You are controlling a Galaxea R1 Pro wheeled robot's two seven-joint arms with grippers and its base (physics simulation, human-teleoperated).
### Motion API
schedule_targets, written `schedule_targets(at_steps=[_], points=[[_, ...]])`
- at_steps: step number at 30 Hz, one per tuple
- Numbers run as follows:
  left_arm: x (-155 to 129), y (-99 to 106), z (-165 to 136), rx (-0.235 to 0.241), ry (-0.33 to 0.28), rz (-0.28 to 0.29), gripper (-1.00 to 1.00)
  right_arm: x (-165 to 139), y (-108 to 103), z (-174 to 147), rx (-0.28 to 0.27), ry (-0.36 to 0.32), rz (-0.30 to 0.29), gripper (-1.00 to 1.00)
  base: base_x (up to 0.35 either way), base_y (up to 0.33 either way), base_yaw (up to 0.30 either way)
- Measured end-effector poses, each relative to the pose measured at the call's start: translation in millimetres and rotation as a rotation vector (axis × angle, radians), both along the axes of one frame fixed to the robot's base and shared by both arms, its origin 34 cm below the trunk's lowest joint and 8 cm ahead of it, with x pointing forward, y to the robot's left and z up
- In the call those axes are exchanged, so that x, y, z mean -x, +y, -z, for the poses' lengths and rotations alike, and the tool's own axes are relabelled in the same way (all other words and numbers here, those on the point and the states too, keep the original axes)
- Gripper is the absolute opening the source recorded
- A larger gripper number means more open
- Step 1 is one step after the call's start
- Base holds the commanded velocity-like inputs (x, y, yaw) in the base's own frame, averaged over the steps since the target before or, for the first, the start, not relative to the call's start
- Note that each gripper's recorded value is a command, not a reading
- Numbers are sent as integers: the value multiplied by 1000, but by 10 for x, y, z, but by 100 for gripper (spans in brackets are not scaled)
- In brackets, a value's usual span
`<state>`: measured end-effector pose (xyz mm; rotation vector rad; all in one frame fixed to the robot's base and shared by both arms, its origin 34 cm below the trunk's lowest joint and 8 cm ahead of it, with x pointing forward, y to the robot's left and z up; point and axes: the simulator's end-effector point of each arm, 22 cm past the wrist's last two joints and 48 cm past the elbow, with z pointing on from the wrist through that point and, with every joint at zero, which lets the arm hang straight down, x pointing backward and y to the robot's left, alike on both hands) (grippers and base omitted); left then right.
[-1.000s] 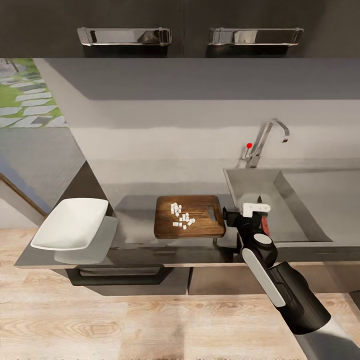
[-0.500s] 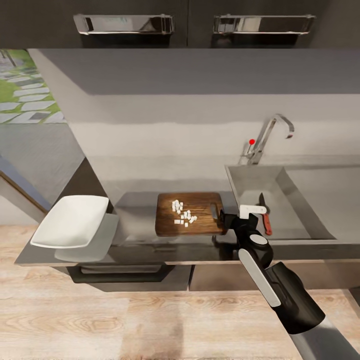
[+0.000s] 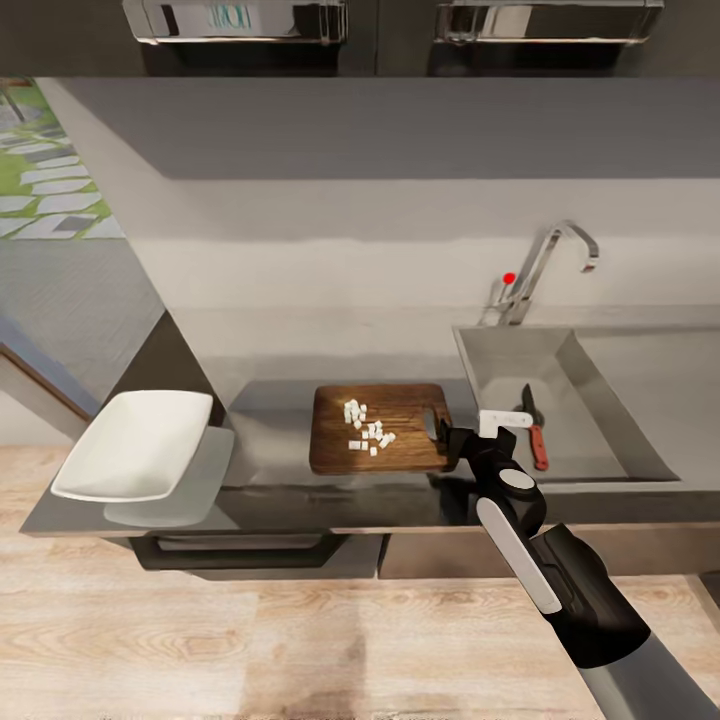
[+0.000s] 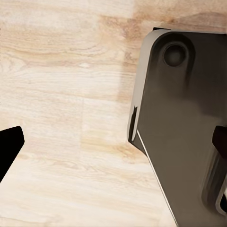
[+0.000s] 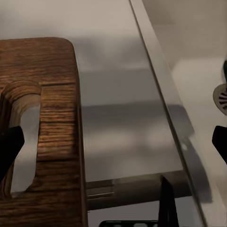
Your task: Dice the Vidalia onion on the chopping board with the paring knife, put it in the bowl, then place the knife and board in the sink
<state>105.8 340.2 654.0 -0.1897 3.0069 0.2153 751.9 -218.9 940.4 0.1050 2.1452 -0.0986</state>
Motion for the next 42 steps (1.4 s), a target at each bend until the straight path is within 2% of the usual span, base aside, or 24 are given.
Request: schedule_targets(at_steps=[31, 36, 42], points=[[166, 0, -6, 0, 48, 0, 100, 41, 13, 309, 1, 49, -3, 100, 11, 2, 0], [169, 0, -6, 0, 48, 0, 100, 77, 15, 307, 34, 79, -24, 100, 0, 0, 0], [174, 0, -7, 0, 49, 0, 100, 90, 27, 309, 39, 89, -29, 100, 0, 0, 0]])
